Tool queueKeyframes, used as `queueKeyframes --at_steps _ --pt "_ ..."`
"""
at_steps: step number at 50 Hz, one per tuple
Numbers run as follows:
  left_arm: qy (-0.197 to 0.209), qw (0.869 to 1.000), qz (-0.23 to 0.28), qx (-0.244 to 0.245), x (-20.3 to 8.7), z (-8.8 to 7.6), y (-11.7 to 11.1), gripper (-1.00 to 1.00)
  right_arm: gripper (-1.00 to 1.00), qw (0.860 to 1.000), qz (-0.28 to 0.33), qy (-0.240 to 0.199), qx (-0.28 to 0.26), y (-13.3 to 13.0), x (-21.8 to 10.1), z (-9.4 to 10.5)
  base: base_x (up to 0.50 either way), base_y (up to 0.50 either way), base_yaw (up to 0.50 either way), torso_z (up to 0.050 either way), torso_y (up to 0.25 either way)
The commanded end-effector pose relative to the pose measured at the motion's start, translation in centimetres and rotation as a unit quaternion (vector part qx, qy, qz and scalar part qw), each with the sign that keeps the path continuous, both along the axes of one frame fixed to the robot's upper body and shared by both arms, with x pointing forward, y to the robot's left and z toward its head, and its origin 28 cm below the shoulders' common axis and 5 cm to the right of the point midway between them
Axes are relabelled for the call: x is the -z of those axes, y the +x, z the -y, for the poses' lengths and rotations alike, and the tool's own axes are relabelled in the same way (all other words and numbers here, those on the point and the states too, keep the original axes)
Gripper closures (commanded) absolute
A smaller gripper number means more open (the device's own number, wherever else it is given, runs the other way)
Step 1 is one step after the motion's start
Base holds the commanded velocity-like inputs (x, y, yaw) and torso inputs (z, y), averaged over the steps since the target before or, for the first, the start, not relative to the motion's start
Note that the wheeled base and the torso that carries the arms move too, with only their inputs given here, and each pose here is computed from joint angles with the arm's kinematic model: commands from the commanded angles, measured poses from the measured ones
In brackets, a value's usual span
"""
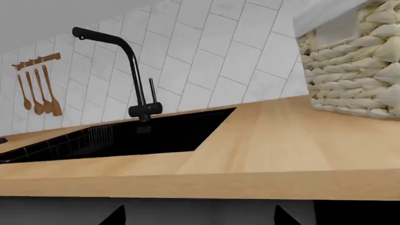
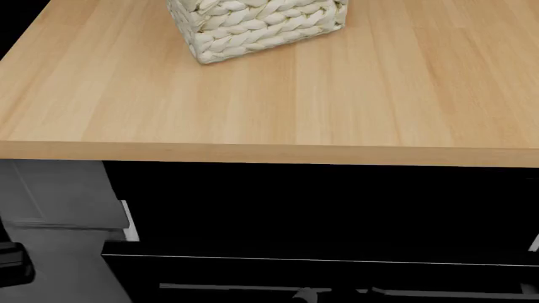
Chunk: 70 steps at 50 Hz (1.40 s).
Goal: Open the dishwasher door
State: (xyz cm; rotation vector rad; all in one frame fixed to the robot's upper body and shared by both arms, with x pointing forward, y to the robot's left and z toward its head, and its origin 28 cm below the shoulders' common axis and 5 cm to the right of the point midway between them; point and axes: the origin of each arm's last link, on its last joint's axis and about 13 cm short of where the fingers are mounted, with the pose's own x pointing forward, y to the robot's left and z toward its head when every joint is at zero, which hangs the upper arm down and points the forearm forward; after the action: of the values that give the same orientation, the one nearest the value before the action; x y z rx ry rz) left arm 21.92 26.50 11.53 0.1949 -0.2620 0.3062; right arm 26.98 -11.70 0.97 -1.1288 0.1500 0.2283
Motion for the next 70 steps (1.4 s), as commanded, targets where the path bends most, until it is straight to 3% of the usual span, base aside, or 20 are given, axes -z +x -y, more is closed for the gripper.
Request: queueKeyframes --at_steps 1,29,62,70 --pt "-0.024 0.999 0.002 0.037 -1.2 0.2 -0.8 -1.0 1.0 0.996 -0.069 0.039 -0.041 -2.9 1.1 -1.8 0.0 0.0 0.0 0.0 0.0" --pt "-0.028 0.999 0.009 0.044 -1.6 0.5 -1.4 -1.0 1.0 0.994 -0.084 0.044 -0.051 -8.2 1.1 -2.0 0.0 0.0 0.0 0.0 -0.001" --pt "-0.028 0.999 0.009 0.044 -1.6 0.5 -1.4 -1.0 1.0 0.994 -0.084 0.044 -0.051 -8.2 1.1 -2.0 0.0 0.0 0.0 0.0 -0.001" --pt "-0.029 0.999 0.008 0.043 -1.6 0.4 -1.4 -1.0 1.0 0.991 -0.105 0.05 -0.061 -10.6 2.2 -1.7 0.0 0.0 0.0 0.0 -0.001"
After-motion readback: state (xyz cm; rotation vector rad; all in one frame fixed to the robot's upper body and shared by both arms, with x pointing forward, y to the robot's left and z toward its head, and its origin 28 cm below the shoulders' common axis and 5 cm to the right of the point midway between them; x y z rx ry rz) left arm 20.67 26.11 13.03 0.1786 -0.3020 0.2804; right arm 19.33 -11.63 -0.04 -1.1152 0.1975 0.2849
